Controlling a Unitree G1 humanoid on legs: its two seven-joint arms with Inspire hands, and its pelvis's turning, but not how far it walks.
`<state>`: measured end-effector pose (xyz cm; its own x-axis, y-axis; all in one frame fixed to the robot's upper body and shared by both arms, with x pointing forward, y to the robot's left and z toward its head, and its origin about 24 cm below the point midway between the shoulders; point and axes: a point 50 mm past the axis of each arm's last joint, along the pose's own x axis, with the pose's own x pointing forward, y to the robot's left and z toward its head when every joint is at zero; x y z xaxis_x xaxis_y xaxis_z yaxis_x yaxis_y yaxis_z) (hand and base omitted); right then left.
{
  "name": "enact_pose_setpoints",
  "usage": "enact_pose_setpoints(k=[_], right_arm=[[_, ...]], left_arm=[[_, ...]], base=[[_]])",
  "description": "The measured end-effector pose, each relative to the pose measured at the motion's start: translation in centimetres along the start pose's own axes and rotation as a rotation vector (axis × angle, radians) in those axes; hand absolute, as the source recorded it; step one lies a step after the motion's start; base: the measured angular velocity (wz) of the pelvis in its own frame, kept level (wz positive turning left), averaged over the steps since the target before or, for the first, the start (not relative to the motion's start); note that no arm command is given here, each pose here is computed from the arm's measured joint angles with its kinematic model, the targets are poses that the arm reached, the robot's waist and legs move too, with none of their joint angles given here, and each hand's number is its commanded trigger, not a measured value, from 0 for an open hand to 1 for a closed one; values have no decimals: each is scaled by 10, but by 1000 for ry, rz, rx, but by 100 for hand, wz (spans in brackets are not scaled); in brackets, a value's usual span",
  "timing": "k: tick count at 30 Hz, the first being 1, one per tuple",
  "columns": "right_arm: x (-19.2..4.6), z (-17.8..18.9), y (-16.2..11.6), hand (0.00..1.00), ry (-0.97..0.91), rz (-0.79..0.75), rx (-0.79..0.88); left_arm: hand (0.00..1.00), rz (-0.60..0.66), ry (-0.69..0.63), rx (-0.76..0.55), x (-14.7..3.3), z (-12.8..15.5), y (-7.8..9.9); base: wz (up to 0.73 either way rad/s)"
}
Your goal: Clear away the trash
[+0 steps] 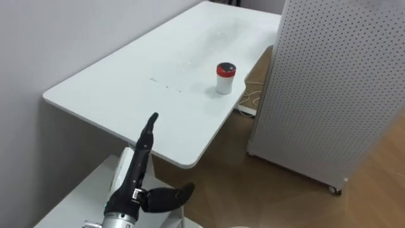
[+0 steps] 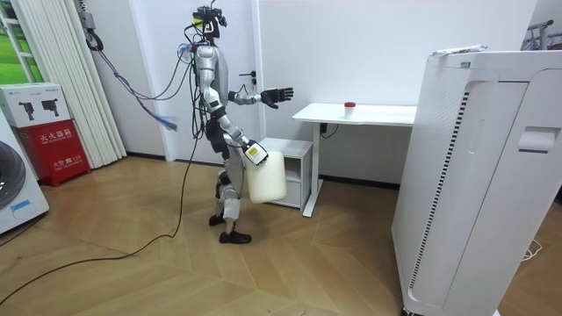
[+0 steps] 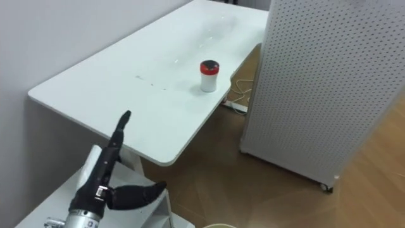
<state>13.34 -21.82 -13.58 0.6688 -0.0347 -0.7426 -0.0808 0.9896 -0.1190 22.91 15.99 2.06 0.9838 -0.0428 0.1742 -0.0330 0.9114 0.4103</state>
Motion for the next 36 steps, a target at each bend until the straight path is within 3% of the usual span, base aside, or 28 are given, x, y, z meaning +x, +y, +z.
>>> enact_pose_setpoints(k=[4,16,23,29,36], right_arm=[[0,0,1,100,-1,24,4],[-2,0,5,100,-14,59,6],[-3,1,8,100,-19,76,-41],[-4,-2,6,100,-3,53,-58],[-6,-11,13,100,37,77,-82]], left_arm=[[0,65,-31,-2,-3,7,9],[0,81,-59,-28,-2,11,11],[0,129,-4,-37,-11,2,18],[0,127,18,-119,-13,0,11],[0,138,36,-140,-15,-3,13]], base=[[-46],[-12],[-20],[6],[-50]])
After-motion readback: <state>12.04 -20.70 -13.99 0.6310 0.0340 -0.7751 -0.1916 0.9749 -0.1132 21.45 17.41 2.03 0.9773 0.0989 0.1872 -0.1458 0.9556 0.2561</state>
